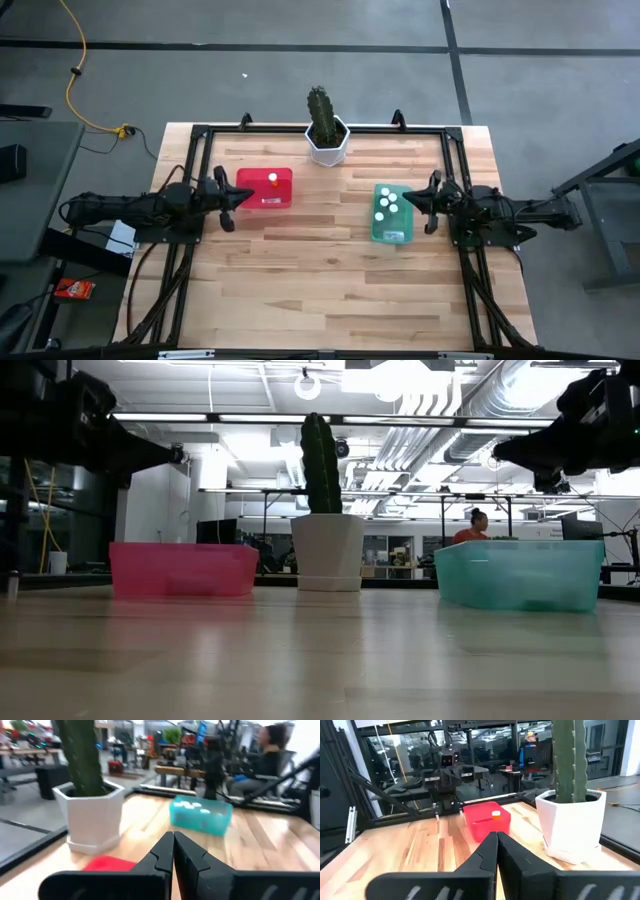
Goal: Pick and place medicine bottles into bin by pill shape (circle, oval)
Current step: Return to home position
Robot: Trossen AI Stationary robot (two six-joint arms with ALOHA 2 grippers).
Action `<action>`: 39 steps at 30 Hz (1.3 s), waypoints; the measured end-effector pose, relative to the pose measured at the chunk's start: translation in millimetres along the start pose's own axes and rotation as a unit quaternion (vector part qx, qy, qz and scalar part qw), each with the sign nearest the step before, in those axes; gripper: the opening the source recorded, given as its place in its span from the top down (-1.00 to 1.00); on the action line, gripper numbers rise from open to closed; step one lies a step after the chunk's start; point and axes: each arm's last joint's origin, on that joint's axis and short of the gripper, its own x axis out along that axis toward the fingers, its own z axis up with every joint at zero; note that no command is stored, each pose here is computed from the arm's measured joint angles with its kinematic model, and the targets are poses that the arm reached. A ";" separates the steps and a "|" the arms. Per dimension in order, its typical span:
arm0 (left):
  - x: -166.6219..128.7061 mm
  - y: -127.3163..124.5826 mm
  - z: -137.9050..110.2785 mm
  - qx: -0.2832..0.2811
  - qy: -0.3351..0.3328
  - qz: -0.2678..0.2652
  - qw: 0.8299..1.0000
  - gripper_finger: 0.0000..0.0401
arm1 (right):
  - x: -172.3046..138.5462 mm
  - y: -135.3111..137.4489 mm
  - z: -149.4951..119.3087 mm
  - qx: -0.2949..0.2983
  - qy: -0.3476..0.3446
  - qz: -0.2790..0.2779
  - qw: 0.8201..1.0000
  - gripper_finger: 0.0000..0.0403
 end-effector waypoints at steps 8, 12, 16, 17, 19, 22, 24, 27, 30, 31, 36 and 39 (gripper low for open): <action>-0.1 -0.9 -2.6 -0.005 0.014 -0.017 1.000 1.00 | 0.0 0.0 -0.1 -0.022 0.000 -0.001 1.000 1.00; 0.1 0.1 -2.3 -0.006 0.011 0.001 1.000 1.00 | 0.1 0.0 -0.2 -0.008 0.001 0.000 1.000 1.00; 0.1 0.2 -2.2 -0.006 0.011 0.003 1.000 1.00 | 0.1 0.0 -0.2 0.019 0.001 -0.001 1.000 1.00; 0.1 0.2 -2.3 -0.006 0.011 0.003 1.000 1.00 | 0.1 0.0 -0.2 0.030 0.001 -0.001 1.000 1.00; 0.1 0.2 -2.3 -0.006 0.011 0.003 1.000 1.00 | 0.1 0.0 -0.3 0.047 0.001 -0.001 0.999 1.00; 0.1 0.2 -2.3 -0.006 0.011 0.003 1.000 1.00 | 0.2 0.0 -0.3 0.066 0.002 -0.001 0.998 1.00; 0.1 0.3 -2.2 -0.006 0.011 0.004 1.000 0.99 | 0.2 0.0 -0.3 0.071 0.002 -0.001 0.997 1.00; 0.0 0.3 -2.2 -0.006 0.010 0.004 1.000 0.99 | 0.0 0.0 -0.1 0.068 0.001 0.000 0.998 1.00; -3.1 0.8 2.2 -0.013 -0.017 0.002 1.000 0.98 | -0.7 0.1 2.5 0.068 -0.014 0.000 0.998 1.00; -4.4 1.1 4.0 -0.016 -0.027 0.002 1.000 0.98 | -0.7 0.0 2.6 0.068 -0.014 0.000 0.998 1.00; -7.3 1.5 8.9 -0.024 -0.055 0.000 0.998 0.98 | -0.7 -0.1 1.3 0.065 -0.008 -0.002 0.998 1.00; -7.2 0.5 6.3 -0.021 -0.042 -0.004 0.999 0.98 | -0.7 -0.1 1.2 0.065 -0.007 -0.001 0.998 1.00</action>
